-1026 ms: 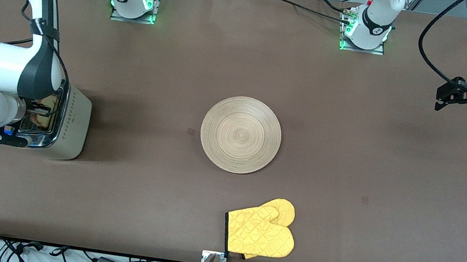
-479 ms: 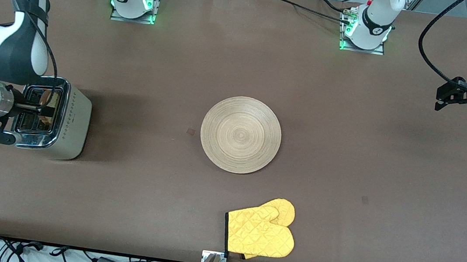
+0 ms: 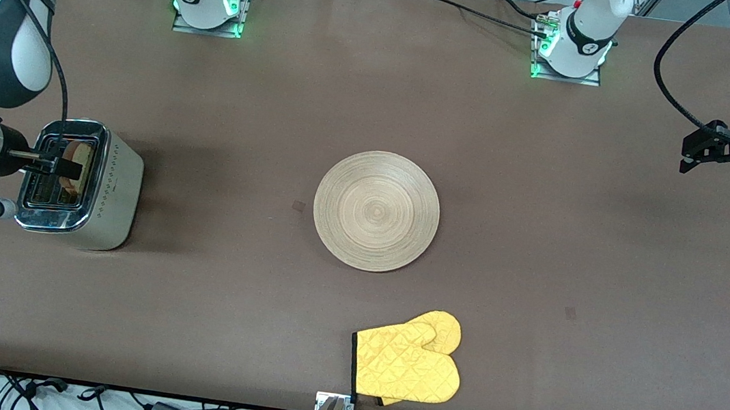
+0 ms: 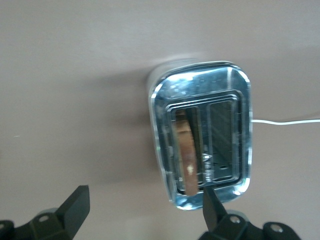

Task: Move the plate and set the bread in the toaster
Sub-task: 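Open the right gripper to release the bread in the slot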

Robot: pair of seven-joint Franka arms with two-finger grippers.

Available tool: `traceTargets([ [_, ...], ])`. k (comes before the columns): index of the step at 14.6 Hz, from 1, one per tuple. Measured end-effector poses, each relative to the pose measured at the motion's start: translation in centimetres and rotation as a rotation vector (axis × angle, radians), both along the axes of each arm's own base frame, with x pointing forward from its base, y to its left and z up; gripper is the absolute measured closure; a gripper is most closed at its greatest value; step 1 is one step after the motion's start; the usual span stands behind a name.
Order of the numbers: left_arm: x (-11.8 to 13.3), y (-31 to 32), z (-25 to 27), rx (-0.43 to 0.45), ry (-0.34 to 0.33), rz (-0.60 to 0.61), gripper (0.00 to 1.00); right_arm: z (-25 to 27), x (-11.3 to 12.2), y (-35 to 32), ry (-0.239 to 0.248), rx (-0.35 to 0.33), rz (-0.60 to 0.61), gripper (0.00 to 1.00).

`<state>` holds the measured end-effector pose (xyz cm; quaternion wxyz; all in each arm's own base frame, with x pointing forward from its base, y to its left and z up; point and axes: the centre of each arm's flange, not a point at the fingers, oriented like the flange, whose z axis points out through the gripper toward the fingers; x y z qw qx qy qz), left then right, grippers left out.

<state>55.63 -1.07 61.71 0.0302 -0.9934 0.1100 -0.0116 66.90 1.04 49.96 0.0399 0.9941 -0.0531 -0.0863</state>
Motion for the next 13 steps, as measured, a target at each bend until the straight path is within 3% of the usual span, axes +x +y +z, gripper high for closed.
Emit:
traceTargets([
  [7,0.0,0.0,0.0,0.0,0.0,0.0,0.0,2.5,-0.6,0.2,-0.043,0.065,-0.005,0.0],
  [13,0.0,0.0,0.1,0.0,-0.003,0.0,0.0,2.7,-0.6,-1.3,-0.05,0.068,-0.019,0.0],
])
